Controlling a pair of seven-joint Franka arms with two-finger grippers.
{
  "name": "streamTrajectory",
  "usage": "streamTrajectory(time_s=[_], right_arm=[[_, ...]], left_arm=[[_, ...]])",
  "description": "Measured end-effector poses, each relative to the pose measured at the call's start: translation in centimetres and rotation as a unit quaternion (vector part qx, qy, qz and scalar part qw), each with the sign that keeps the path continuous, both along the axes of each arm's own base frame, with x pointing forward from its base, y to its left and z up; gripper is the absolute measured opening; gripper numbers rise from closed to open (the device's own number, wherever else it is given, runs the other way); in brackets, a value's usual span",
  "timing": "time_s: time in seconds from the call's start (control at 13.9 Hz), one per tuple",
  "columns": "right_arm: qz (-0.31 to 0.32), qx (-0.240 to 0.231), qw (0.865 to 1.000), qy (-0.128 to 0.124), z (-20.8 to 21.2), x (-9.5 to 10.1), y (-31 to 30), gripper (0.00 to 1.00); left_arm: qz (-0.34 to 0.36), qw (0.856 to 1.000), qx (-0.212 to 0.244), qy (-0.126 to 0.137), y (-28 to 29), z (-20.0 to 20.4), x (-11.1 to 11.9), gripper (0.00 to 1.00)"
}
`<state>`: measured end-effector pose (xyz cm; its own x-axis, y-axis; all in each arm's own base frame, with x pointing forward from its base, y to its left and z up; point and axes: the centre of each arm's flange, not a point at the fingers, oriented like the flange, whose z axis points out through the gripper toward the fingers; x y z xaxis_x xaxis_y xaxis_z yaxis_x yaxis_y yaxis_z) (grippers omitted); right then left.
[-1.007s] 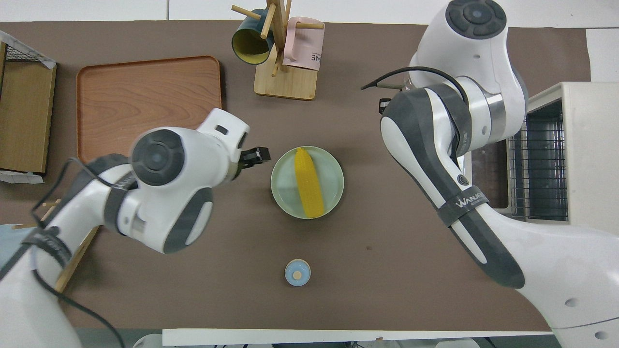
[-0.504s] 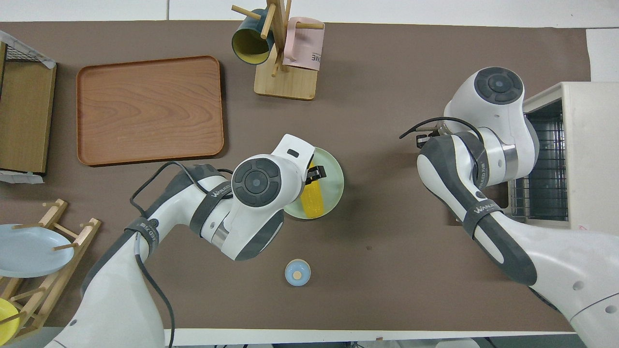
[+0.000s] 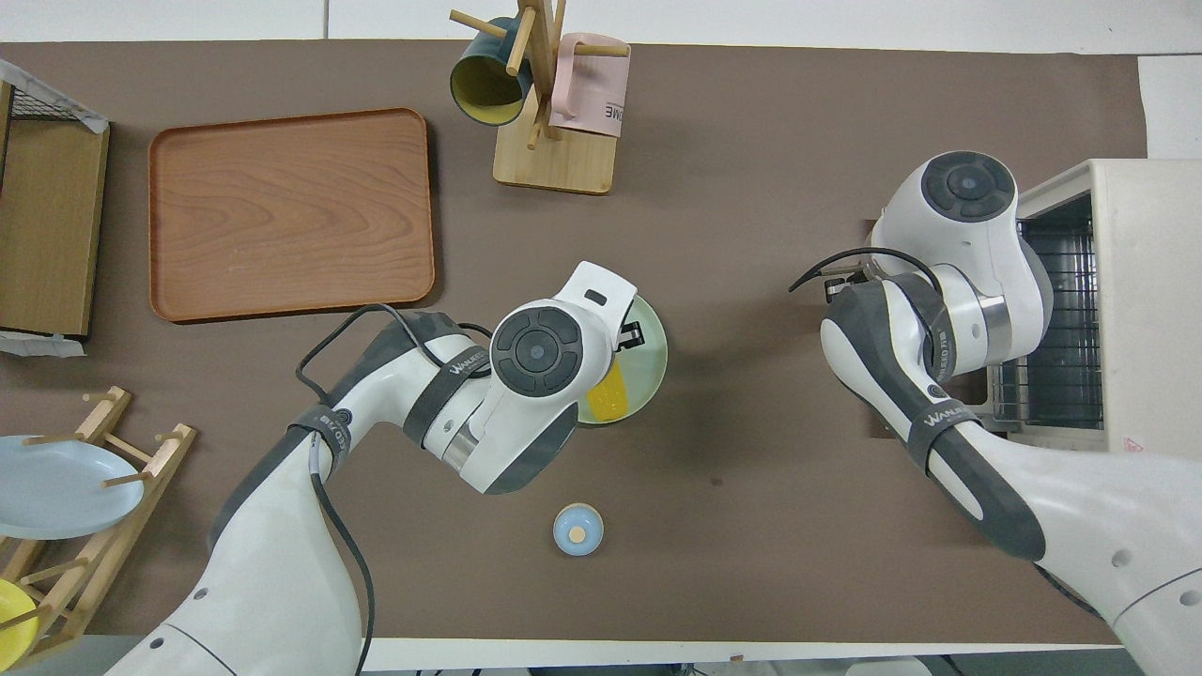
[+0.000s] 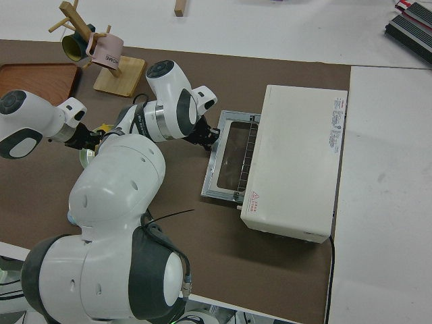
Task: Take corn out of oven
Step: 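Grasp the yellow corn cob on the plate with the left gripper, then place the corn on the wooden tray with the left gripper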
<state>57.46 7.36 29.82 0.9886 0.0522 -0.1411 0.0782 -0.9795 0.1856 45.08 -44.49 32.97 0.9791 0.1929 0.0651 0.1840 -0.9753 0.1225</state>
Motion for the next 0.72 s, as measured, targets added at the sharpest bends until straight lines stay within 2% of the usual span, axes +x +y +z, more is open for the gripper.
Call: streamTrajectory(time_s=[0.14, 0.29, 0.36, 0.5, 0.65, 0.72], right_arm=[[0.018, -0.013, 1.0, 0.0, 0.1, -0.1, 0.1, 0.01], [0.041, -0.027, 0.999, 0.007, 0.6, 0.0, 0.7, 0.01], [0.054, -0.031, 0.998, 0.017, 1.5, 0.2, 0.8, 0.01], [0.079, -0.036, 0.995, 0.038, 4.8, 0.9, 0.5, 0.01], [0.093, -0.035, 0.994, 0.04, 9.2, 1.2, -1.5, 0.01], [0.095, -0.034, 0.994, 0.037, 11.3, 1.0, -2.9, 0.01]], left_arm=[[-0.002, 1.0, 0.031, -0.002, 5.6, 2.1, 5.8, 0.55], [-0.031, 0.998, 0.051, 0.001, 15.9, 3.2, 12.4, 0.55], [-0.052, 0.997, 0.059, 0.003, 21.9, 3.2, 15.0, 0.55], [-0.08, 0.995, 0.067, 0.008, 30.5, 2.3, 17.6, 0.55], [-0.096, 0.993, 0.069, 0.014, 33.1, 1.3, 18.5, 0.56], [-0.101, 0.992, 0.069, 0.015, 32.7, 1.0, 18.6, 0.63]])
